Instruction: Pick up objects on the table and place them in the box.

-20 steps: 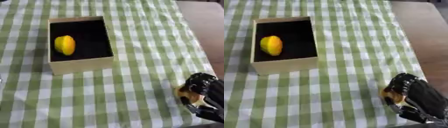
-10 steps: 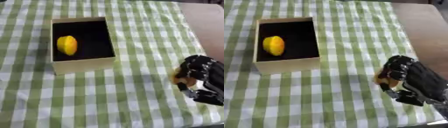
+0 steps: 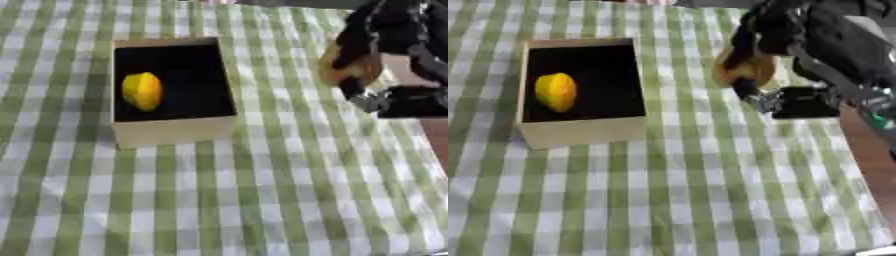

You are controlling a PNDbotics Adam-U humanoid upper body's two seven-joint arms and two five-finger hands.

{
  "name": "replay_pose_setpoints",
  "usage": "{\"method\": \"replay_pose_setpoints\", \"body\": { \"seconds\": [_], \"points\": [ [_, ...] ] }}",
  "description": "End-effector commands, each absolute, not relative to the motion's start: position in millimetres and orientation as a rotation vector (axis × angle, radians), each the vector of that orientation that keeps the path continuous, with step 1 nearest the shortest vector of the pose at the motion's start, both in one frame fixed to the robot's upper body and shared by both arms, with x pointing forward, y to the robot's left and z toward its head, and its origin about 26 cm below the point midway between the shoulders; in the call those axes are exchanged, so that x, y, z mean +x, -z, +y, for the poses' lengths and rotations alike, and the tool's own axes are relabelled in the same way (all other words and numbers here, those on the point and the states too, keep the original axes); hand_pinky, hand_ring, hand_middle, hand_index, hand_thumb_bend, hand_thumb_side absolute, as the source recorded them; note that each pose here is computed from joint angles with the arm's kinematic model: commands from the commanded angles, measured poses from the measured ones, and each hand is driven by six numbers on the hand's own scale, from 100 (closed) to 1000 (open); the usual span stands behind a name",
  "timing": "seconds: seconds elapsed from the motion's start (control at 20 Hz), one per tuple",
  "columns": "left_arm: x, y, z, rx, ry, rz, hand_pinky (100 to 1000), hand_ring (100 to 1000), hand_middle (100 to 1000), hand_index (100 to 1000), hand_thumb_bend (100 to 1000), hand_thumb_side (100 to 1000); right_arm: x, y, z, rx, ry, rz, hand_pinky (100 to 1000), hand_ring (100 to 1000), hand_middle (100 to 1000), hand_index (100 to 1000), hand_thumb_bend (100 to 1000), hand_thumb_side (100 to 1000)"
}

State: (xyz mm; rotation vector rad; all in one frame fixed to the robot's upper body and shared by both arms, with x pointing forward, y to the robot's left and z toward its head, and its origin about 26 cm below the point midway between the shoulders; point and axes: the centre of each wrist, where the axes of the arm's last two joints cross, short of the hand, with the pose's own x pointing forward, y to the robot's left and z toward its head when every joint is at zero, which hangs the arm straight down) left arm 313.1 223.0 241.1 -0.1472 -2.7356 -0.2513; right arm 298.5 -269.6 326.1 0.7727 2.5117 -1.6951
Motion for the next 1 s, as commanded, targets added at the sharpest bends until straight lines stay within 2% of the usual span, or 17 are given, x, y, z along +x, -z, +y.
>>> {"method": "replay_pose_setpoints", "body": {
  "seconds": [0.05, 0.25, 0.5, 1.0],
  "points": [
    [310.7, -254.2, 216.8, -0.203, 0.260, -2.816, 743, 744, 701, 810, 128, 594, 294.8, -348.8, -249.0, 0.693, 1.691, 2.542, 732, 650, 536, 639, 100, 100],
    [311.1, -268.4, 206.5, -0.303, 0.277, -2.901, 742, 746, 699, 811, 162, 543, 296.4, -371.6, -220.9, 0.670, 1.662, 2.588, 734, 650, 536, 638, 100, 100],
    [310.3, -280.5, 193.6, -0.438, 0.313, -2.951, 742, 747, 698, 812, 180, 518, 331.2, -374.6, -199.7, 0.669, 1.725, 2.662, 742, 648, 533, 636, 100, 100],
    [308.9, -288.5, 181.6, -0.562, 0.358, -2.958, 744, 749, 700, 813, 177, 525, 392.5, -318.2, -163.7, 0.709, 1.991, 2.627, 747, 649, 532, 639, 100, 100]
  ]
}}
